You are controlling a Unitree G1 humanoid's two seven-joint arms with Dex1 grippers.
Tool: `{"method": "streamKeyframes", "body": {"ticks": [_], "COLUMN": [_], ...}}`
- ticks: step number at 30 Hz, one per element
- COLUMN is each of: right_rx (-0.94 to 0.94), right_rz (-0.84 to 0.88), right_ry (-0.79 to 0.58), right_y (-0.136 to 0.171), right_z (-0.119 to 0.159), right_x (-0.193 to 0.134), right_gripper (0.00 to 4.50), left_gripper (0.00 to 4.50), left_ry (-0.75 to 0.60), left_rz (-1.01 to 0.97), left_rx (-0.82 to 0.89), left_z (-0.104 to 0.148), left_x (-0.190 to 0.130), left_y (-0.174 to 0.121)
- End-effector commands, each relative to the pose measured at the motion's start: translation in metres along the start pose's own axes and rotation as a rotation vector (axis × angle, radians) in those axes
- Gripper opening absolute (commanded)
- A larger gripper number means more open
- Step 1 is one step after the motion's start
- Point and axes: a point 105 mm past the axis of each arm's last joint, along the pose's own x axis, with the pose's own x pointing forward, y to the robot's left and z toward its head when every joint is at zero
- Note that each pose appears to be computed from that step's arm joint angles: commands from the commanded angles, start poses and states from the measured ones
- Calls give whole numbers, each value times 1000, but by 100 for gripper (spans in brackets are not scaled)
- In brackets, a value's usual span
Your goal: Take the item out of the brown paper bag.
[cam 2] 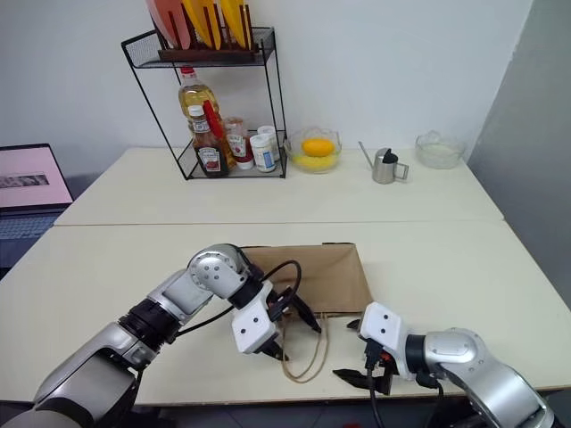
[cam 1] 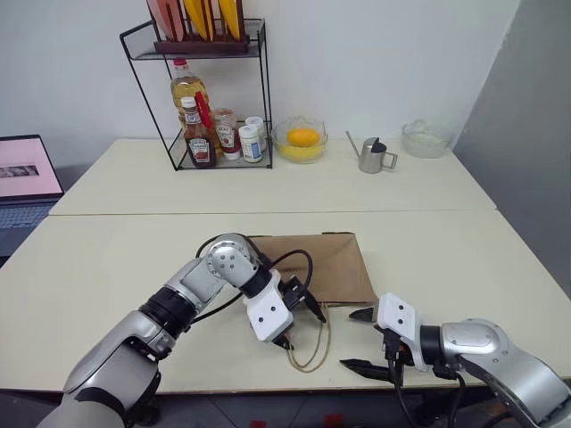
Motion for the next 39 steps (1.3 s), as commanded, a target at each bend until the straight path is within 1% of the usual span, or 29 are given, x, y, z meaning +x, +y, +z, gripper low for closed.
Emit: {"method": "streamKeyframes", "body": {"ticks": [1, 6, 8, 9, 11, 13, 17, 23, 26, 28, 33, 39], "right_rx": [-39, -58, -143, -184, -221, -250, -332, -580, -723, -777, -869, -918], "right_rz": [-9, -2, 26, 40, 57, 82, 139, 146, 165, 178, 95, -13], "right_ry": [-26, -36, -13, -4, -6, -14, -28, -114, -152, -174, -249, -265], "right_y": [2, 5, 11, 13, 17, 21, 30, 24, 24, 24, 7, -15], "right_z": [10, 10, 2, -1, -6, -8, -7, 4, 2, -1, 6, 5], "right_x": [-7, -8, -8, -8, -9, -11, -12, 6, 13, 19, 29, 37], "right_gripper": [450, 450, 450, 450, 450, 450, 450, 450, 450, 450, 450, 450], "left_gripper": [246, 98, 30, 6, 2, 2, 2, 2, 2, 2, 2, 2], "left_ry": [1, 0, -9, -18, -17, 4, 19, -16, -21, -20, -32, -32], "left_rz": [55, 68, 96, 115, 148, 167, 199, 277, 293, 297, 314, 328], "left_rx": [15, -26, -101, -148, -204, -222, -278, -390, -424, -438, -474, -494], "left_z": [3, 2, 0, -1, -3, -7, -11, -10, -10, -10, -7, -6], "left_x": [-7, -11, -16, -19, -23, -26, -29, -33, -34, -34, -35, -37], "left_y": [6, 6, 10, 12, 17, 19, 22, 39, 42, 42, 43, 43]}}
